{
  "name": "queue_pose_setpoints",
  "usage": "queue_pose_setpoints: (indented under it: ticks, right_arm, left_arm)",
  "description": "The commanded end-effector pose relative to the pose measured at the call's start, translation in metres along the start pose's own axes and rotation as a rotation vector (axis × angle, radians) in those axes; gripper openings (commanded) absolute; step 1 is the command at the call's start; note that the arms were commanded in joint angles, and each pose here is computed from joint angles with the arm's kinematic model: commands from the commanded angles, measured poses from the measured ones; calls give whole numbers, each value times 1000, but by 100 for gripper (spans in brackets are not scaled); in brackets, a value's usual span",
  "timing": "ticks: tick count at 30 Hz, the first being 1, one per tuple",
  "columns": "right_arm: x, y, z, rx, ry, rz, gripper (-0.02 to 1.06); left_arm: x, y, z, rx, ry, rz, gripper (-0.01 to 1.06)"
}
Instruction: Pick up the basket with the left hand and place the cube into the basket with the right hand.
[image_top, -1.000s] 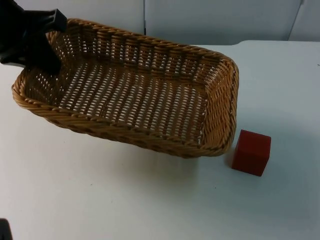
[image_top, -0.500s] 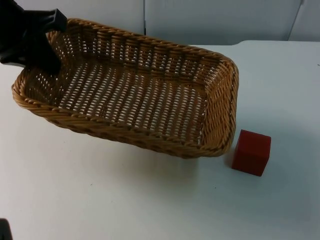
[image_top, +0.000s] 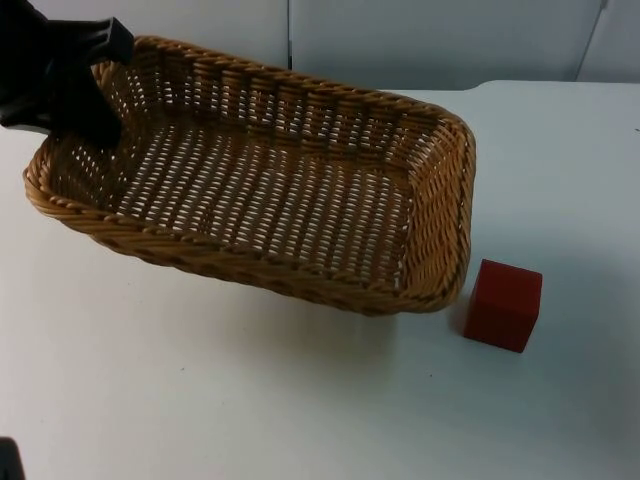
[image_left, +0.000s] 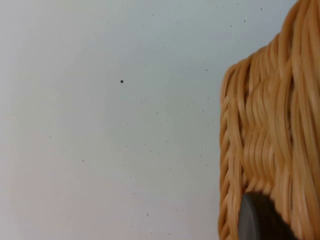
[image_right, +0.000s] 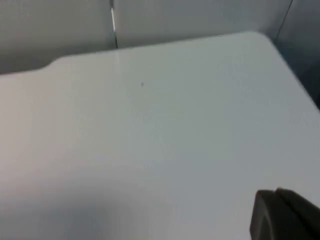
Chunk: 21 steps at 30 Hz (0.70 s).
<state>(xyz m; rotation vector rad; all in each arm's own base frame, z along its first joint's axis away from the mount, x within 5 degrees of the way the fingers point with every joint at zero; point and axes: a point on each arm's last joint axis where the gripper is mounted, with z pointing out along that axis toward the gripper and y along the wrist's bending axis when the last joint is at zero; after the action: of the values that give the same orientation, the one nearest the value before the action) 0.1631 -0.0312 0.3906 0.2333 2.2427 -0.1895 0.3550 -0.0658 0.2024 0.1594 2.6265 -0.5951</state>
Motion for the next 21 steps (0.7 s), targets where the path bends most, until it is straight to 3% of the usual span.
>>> queue_pose_setpoints:
  ticks: [1, 4, 5, 6, 7, 8, 9, 10, 13, 21]
  right_arm:
    - [-3, 9, 36, -44, 166, -9, 0]
    - [4, 33, 78, -133, 356, -28, 12]
    - [7, 42, 88, -161, 391, -40, 19]
    - [7, 42, 88, -161, 391, -40, 19]
    - [10, 53, 99, -192, 427, -54, 27]
    - [14, 66, 109, -227, 454, -64, 39]
    - [20, 82, 122, -271, 480, -68, 60]
    - [20, 82, 122, -271, 480, -68, 60]
    - [36, 110, 147, -314, 532, -97, 106]
    - [70, 155, 194, -339, 596, -79, 105]
  left_arm:
    - [-5, -4, -6, 17, -34, -29, 0]
    - [-5, -4, -6, 16, -36, -29, 0]
    - [-5, -4, -6, 16, -36, -29, 0]
    - [-5, -4, -6, 16, -36, -29, 0]
    - [-5, -4, -6, 16, -36, -29, 0]
    - [-5, -4, -6, 16, -36, -29, 0]
    - [-5, -4, -6, 16, -36, -29, 0]
    - [-5, -4, -6, 16, -36, -29, 0]
    - [-5, -4, -6, 16, -36, -29, 0]
    - [-5, -4, -6, 16, -36, -18, 0]
